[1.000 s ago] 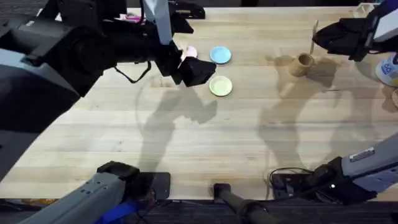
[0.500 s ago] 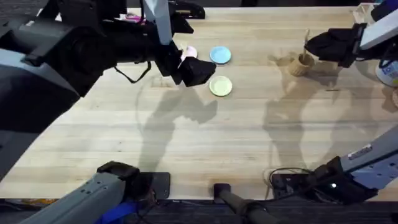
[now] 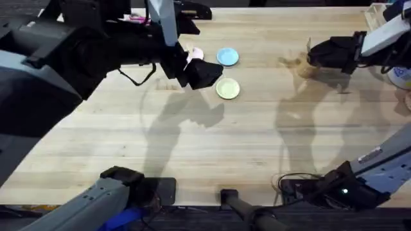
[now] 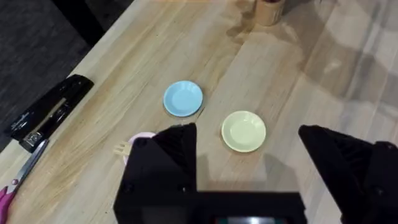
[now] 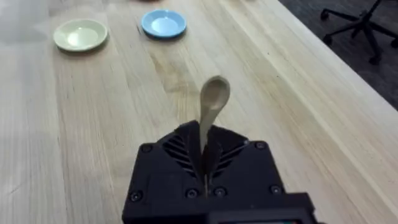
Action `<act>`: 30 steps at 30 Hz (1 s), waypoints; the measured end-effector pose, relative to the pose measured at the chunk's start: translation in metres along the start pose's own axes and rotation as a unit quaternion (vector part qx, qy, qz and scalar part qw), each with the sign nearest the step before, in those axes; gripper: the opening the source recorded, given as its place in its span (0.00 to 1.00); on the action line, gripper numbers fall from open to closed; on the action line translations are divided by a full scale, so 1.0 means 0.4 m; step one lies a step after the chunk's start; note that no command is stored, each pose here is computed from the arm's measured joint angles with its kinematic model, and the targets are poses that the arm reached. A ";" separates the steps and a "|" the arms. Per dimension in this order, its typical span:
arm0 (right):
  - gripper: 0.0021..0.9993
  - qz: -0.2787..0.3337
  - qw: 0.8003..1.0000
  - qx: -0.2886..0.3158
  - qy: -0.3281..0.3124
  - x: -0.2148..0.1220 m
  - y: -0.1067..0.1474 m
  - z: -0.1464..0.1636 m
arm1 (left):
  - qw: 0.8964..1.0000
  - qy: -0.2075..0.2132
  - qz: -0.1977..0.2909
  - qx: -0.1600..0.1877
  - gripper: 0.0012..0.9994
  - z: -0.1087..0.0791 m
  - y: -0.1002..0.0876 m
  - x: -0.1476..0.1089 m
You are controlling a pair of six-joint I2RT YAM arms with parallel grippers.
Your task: Pick up a utensil and set it on the pink plate, then put the other utensil in the container.
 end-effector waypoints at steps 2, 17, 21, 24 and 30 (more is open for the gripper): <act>0.03 0.000 1.000 0.001 -0.001 0.002 0.003 0.000 | 1.000 0.000 0.000 0.000 0.99 0.000 0.000 0.000; 0.50 0.001 1.000 0.002 -0.002 0.002 0.005 0.001 | 1.000 0.000 0.000 0.000 0.99 0.000 0.000 0.000; 0.97 0.002 1.000 0.002 -0.002 0.002 0.005 0.002 | 1.000 0.000 0.000 0.000 1.00 0.000 0.000 0.000; 1.00 0.001 1.000 0.004 -0.003 0.002 0.005 0.002 | 1.000 0.000 0.000 0.000 1.00 0.000 0.000 0.000; 1.00 0.000 1.000 0.006 -0.005 0.005 0.003 0.003 | 1.000 0.000 0.000 0.000 0.99 0.000 0.000 0.000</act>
Point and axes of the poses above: each hand's point on the last joint's axis, 136 mm out from that joint toward the fingers, its own x axis out along the fingers, its own z axis along the line the jaws close on, y = z × x, the point moved 10 cm from there along -x, back along the fingers, and after that the axes turned 4 degrees about -x, right-handed, at the moved point
